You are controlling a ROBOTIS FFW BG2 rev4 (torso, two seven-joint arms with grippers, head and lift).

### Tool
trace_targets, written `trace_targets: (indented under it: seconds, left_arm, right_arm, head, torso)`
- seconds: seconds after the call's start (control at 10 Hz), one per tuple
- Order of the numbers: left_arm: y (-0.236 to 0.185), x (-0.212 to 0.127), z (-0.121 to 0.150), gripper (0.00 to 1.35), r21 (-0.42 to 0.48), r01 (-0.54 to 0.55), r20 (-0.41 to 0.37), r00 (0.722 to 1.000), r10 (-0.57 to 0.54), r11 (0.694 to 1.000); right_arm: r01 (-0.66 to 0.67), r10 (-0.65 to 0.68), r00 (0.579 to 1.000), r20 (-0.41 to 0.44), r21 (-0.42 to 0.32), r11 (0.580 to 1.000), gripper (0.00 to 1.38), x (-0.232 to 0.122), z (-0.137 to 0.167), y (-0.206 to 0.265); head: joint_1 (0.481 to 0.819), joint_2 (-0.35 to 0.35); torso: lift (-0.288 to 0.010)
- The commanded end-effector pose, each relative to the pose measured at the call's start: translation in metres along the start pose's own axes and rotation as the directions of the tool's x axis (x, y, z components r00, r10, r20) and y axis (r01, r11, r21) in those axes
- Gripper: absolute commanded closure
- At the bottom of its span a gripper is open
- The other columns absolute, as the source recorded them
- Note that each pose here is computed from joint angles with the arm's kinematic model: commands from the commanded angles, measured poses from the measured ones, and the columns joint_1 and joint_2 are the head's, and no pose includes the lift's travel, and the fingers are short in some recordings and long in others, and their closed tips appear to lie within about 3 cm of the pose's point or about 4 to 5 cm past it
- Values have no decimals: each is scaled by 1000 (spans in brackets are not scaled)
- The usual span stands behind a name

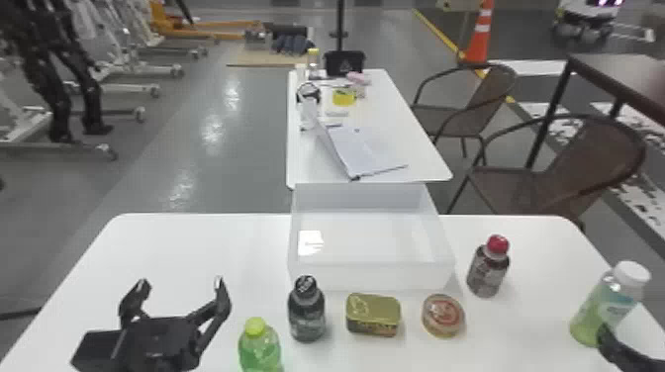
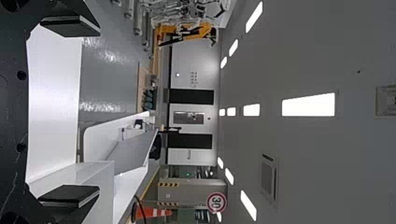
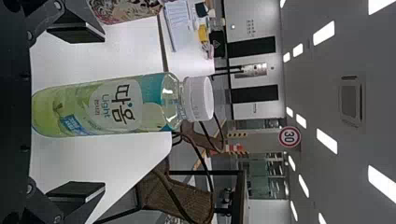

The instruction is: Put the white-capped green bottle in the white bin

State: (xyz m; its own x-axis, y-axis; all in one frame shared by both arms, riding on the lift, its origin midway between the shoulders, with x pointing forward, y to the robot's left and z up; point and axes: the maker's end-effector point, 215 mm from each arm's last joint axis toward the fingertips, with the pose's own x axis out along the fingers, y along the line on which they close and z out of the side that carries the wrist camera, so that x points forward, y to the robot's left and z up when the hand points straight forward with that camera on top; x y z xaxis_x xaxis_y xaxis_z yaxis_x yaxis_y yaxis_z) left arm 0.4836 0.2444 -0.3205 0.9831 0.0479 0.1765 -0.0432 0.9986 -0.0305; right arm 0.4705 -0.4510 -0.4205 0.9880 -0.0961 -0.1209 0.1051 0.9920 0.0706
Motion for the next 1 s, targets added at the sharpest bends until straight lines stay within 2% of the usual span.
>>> trace_targets:
  seconds: [0.0, 0.3, 0.9]
  left_arm:
    - [1, -1, -1, 113, -9, -5, 1, 1000, 5, 1000]
    - [3, -2, -1, 111, -18, -9, 2, 1000, 9, 1000]
    - [7, -6, -6, 113, -59, -24, 4, 1000, 24, 998]
  right_arm:
    - [-3, 3, 1000, -19, -5, 1000, 171, 6, -3, -3]
    - [-23, 23, 999, -41, -1, 1000, 170, 16, -15, 1]
    - [-43, 42, 997, -64, -21, 999, 171, 46, -17, 3]
  head:
    - [549, 0]
    - [549, 0]
    - [549, 0]
  torso:
    - [-100]
    - [-100]
    - [-100]
